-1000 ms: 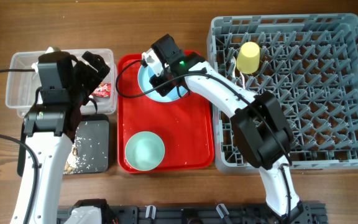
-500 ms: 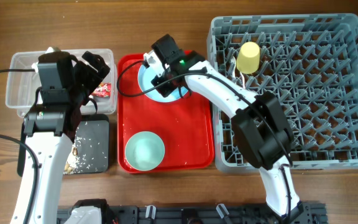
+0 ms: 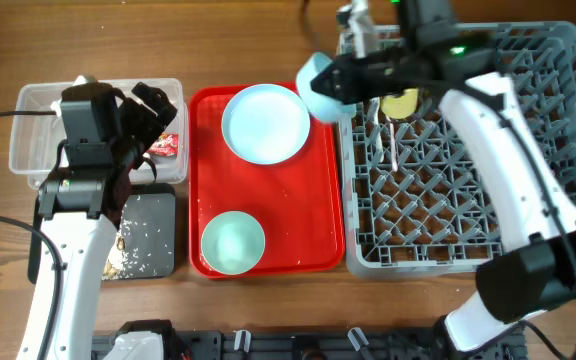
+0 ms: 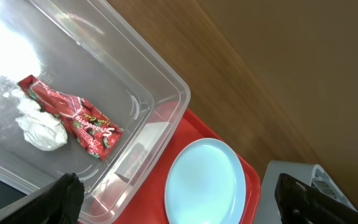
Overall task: Sort waste into correct bins and load items into the dishwasher rack
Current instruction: 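Lift the light-blue bowl and place it upside down in the rack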
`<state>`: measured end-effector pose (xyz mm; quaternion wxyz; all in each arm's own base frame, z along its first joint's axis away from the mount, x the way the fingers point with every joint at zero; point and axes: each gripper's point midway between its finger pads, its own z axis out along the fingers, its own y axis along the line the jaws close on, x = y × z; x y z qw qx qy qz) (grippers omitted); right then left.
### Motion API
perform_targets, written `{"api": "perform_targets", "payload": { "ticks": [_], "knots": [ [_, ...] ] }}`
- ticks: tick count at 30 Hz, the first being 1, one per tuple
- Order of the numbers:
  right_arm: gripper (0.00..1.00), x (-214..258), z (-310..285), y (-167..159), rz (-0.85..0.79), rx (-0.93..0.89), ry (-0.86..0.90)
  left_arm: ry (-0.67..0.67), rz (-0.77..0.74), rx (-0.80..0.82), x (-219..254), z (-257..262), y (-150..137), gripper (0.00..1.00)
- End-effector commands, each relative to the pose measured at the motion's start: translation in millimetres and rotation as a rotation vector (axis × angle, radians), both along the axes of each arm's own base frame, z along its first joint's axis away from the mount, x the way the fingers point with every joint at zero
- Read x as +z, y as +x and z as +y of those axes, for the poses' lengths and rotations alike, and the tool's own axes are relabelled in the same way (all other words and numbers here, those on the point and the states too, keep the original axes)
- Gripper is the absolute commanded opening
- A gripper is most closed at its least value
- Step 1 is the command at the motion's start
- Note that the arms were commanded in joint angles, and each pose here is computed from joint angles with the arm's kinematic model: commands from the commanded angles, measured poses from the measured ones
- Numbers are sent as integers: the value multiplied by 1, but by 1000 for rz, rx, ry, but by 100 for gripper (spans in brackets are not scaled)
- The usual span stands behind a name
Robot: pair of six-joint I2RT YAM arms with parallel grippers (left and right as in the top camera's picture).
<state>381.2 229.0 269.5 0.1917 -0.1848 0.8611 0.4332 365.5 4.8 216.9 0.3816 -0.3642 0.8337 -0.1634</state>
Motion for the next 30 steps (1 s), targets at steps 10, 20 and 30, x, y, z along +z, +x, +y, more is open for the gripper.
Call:
{"api": "perform_targets", "payload": {
  "ticks": [10, 20, 30],
  "knots": [
    [4, -14, -86, -38, 232, 28, 669, 0, -12, 4, 5, 2, 2, 100],
    [4, -94, -149, -67, 323, -249, 728, -1, -12, 4, 5, 2, 2, 100],
    [29, -134, -163, -68, 287, -277, 538, -1, -12, 4, 5, 2, 2, 100]
  ]
}}
